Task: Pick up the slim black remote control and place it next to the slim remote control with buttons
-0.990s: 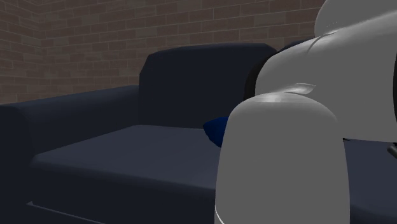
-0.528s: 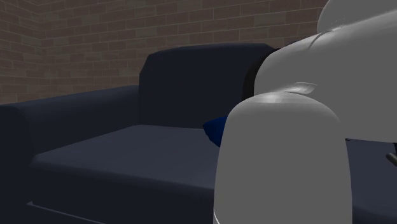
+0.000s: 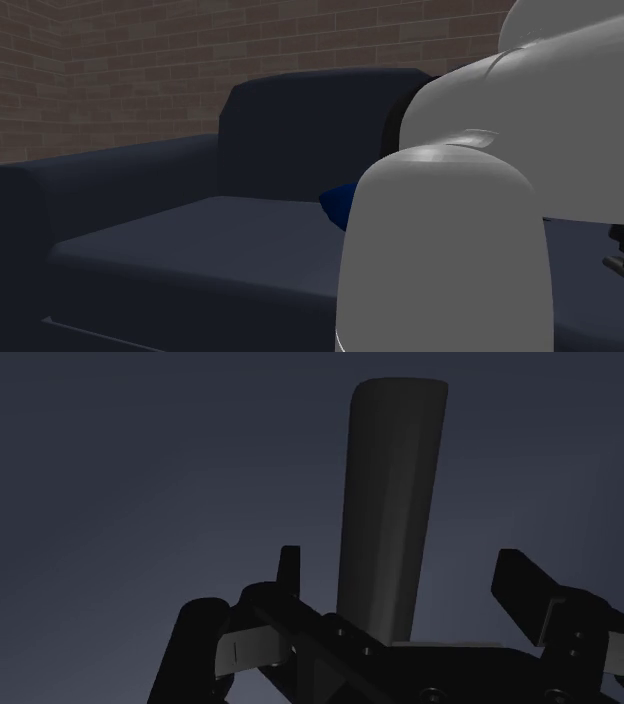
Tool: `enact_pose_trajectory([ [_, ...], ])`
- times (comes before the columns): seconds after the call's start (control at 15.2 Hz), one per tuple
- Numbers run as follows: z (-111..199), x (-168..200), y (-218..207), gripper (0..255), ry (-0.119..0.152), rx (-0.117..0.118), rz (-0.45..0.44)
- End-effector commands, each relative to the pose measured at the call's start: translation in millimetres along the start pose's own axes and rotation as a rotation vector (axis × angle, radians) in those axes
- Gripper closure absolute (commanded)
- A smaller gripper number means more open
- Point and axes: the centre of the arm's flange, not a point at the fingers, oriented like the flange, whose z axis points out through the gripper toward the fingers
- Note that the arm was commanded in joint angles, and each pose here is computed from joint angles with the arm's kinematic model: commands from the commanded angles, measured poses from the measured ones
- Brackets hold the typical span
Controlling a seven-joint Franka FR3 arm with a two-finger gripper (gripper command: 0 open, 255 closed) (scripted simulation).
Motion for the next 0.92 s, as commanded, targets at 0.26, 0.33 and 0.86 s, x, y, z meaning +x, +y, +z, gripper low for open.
enact_pose_trajectory([
  [0.26,-39.6,0.0,0.0,0,0.000,0.000,0.000],
  [0.33,-50.0,0.0,0.0,0,0.000,0.000,0.000],
  [0.86,-49.9,0.0,0.0,0,0.000,0.000,0.000],
])
